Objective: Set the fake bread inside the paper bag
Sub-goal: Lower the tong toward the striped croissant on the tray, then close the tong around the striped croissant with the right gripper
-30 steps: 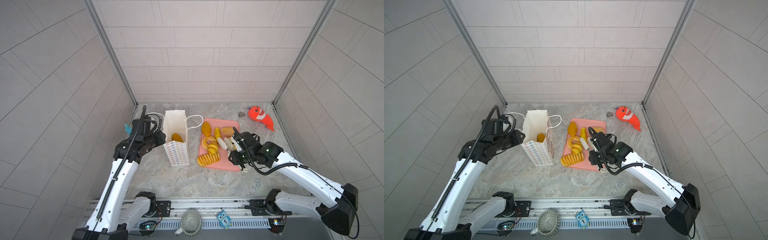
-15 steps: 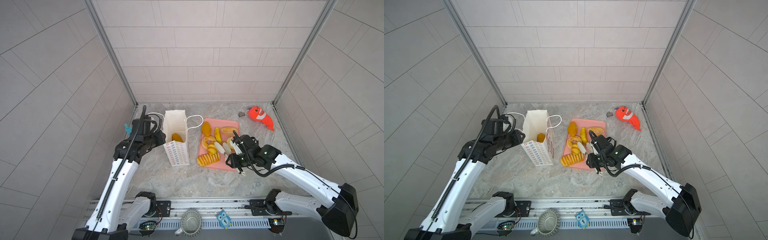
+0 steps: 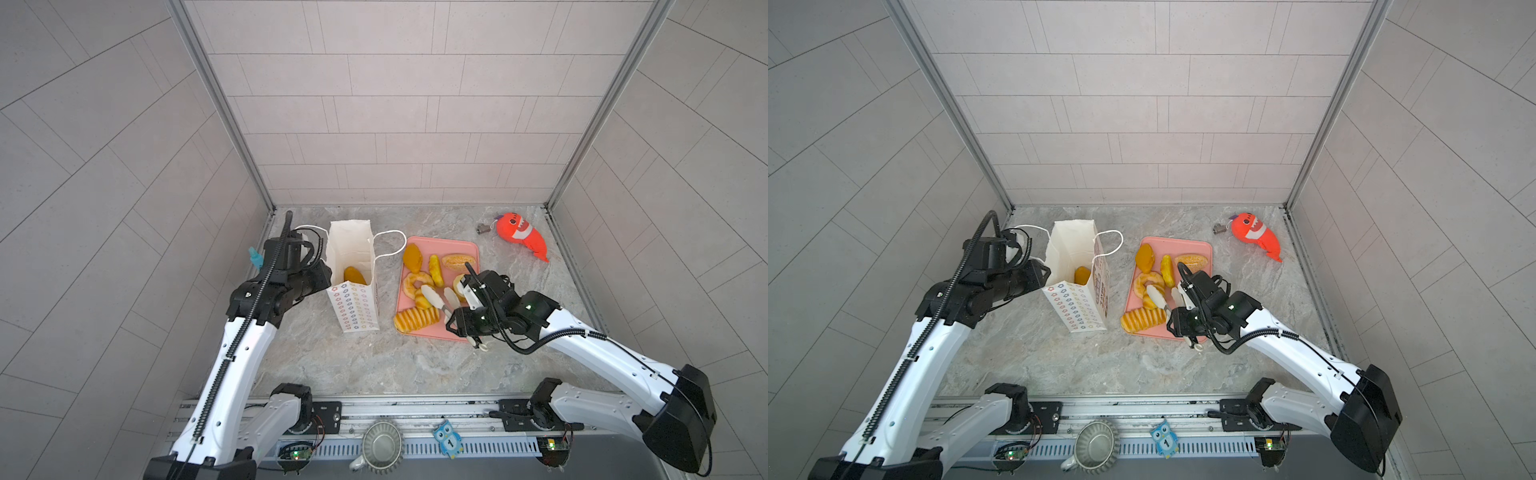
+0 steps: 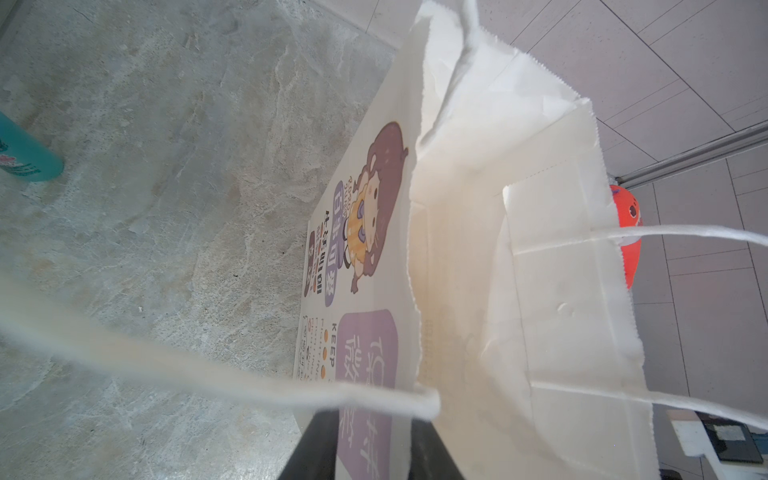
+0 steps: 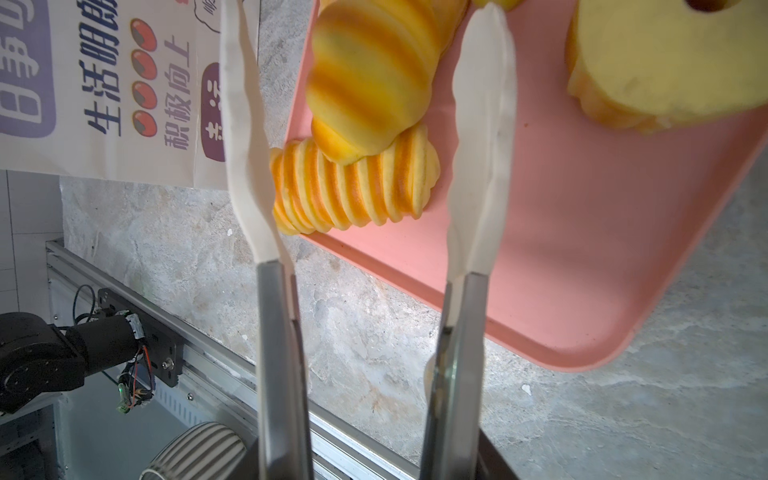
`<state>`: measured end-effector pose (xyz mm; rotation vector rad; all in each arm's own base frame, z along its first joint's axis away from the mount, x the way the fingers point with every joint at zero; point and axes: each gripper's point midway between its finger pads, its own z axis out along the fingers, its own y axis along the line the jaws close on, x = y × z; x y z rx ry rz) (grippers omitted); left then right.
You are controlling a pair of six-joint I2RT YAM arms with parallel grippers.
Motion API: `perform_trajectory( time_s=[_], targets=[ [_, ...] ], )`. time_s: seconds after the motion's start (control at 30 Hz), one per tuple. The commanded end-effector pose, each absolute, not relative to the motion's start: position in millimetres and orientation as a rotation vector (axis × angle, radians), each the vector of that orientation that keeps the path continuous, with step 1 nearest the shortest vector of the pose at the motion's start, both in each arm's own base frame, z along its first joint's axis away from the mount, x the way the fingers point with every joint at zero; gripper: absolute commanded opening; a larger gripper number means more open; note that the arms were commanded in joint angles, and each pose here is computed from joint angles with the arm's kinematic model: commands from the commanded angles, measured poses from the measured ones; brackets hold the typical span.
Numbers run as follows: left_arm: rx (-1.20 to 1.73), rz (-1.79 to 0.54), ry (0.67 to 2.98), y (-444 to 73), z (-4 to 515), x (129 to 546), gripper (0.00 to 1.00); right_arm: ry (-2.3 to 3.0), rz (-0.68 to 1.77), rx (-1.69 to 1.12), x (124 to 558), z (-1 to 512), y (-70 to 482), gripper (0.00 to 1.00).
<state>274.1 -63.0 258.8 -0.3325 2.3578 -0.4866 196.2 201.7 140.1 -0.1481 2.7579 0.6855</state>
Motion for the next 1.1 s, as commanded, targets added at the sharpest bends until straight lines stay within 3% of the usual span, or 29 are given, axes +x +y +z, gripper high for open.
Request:
perform_trajectory(
  time_s=[0.0, 1.07],
  targets=[
    [-0.333, -0.49, 2.345, -61.9, 262.8, 272.8, 0.33, 2.745, 0.714, -0.12, 201.1, 142.6, 205.6, 0.56],
    [-0.333, -0.476, 2.347, -59.5, 263.7, 272.0, 0.33, 2.827, 0.727, -0.132, 217.9, 124.3, 228.6, 0.6]
  ],
)
